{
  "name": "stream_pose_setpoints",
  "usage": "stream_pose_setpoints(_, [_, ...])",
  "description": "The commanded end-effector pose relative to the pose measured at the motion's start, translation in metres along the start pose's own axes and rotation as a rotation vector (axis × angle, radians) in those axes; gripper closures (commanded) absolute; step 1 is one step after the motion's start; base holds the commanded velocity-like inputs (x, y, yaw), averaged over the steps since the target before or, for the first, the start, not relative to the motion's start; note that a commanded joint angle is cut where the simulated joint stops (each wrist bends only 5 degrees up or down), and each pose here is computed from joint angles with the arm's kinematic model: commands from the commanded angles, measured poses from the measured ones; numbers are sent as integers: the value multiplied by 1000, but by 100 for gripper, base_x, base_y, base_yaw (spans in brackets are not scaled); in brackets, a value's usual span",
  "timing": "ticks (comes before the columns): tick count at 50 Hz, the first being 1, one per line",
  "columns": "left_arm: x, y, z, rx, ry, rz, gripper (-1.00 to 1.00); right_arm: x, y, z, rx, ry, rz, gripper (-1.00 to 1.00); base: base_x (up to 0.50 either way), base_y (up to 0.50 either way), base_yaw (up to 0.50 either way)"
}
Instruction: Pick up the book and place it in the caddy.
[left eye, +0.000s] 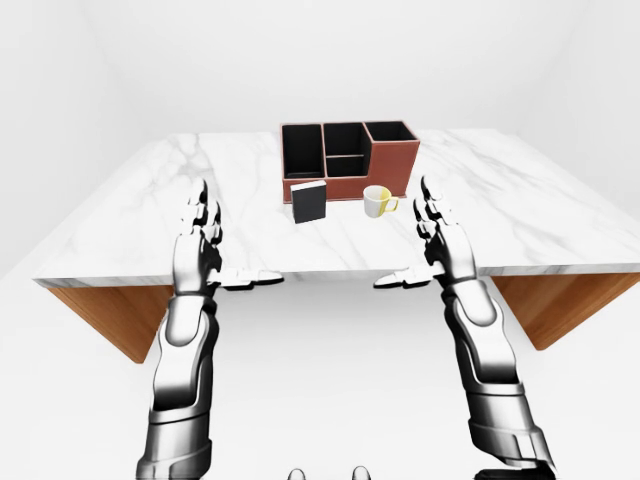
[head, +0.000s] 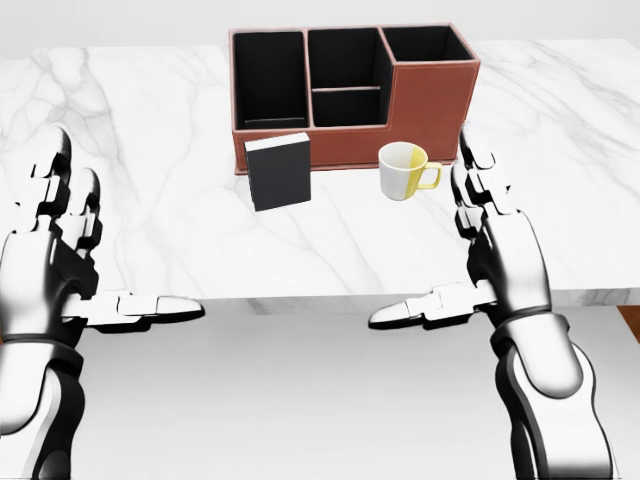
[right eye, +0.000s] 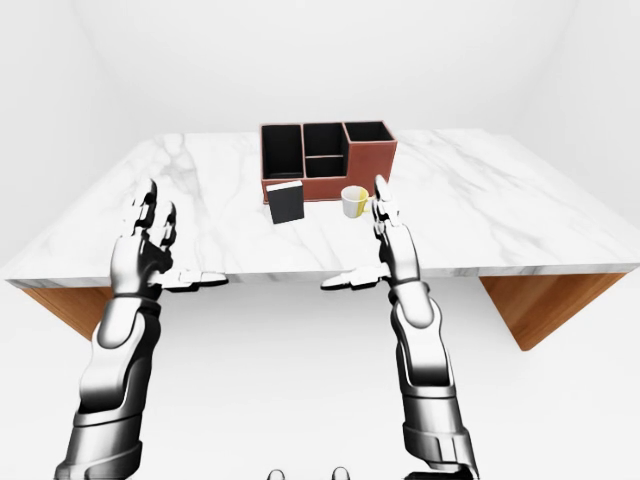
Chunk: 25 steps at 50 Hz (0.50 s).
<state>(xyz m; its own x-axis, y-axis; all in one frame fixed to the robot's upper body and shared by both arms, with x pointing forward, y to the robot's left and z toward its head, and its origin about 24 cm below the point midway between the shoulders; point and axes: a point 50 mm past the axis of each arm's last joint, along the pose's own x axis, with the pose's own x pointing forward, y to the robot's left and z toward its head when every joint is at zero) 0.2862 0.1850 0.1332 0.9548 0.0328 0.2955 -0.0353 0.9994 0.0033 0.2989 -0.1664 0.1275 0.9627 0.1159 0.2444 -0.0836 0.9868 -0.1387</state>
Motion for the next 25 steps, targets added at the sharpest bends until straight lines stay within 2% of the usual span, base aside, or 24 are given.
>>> stream_pose_setpoints(1, [11, 5, 26, 8, -106, 4, -100, 13, 0, 27, -5, -106, 38, -100, 0, 0, 0])
stream_pose_setpoints(9, [8, 5, 36, 14, -148, -1, -100, 13, 6, 36, 10, -149, 71, -100, 0, 0, 0])
stream_pose_setpoints(21, [6, 7, 33, 28, -133, 2, -100, 14, 12, 33, 7, -136, 99, -100, 0, 0, 0])
stream_pose_setpoints(25, [6, 6, 31, 33, -128, -2, -100, 13, 15, 31, -1, -126, 109, -100, 0, 50, 0])
